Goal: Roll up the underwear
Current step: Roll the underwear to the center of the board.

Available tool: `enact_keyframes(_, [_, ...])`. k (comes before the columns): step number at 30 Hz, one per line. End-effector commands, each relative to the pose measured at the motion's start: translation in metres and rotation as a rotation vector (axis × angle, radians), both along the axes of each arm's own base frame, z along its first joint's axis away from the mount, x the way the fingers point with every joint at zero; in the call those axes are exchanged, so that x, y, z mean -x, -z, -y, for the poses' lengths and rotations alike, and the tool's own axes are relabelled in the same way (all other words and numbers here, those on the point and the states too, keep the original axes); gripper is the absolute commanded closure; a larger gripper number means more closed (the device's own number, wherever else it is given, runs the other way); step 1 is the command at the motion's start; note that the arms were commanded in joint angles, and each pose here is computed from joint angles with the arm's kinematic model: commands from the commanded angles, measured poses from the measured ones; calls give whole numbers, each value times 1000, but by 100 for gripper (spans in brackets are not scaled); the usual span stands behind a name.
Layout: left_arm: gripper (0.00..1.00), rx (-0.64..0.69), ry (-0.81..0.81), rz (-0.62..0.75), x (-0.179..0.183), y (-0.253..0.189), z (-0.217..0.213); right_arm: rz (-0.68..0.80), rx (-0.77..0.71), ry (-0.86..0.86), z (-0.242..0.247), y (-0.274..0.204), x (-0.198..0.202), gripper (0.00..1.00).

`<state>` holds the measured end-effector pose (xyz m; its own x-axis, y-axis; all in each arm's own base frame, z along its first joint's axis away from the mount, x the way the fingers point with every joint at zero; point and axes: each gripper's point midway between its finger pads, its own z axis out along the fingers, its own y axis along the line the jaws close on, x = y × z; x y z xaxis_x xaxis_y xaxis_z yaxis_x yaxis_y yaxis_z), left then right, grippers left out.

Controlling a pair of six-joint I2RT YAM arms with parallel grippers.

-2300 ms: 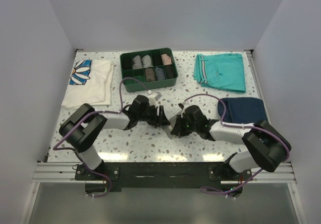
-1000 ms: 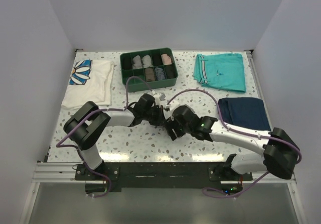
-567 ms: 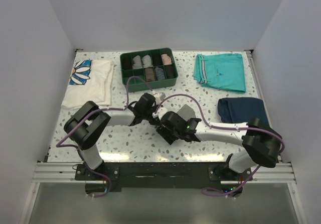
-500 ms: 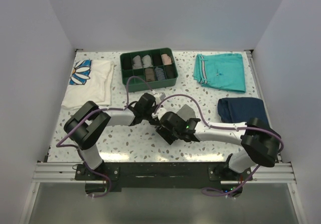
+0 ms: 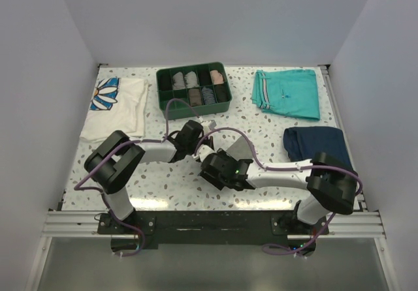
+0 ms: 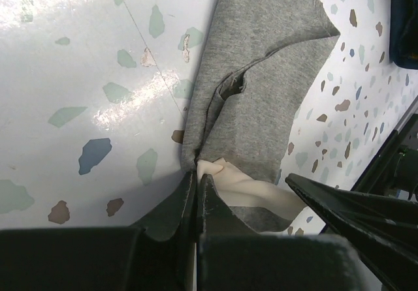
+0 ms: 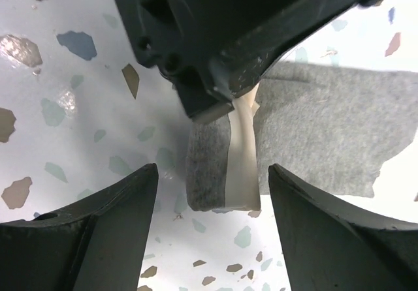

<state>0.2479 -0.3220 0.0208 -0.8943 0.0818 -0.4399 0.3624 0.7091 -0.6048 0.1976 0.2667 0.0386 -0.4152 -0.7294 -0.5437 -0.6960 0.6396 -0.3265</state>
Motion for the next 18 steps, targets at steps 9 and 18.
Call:
enact_keyframes(9, [100, -42, 22, -15, 0, 10, -2, 76, -94, -38, -27, -44, -3, 31])
enact_keyframes(18, [100, -31, 26, -19, 2, 8, -1, 32, -83, -1, -21, -14, 4, 38])
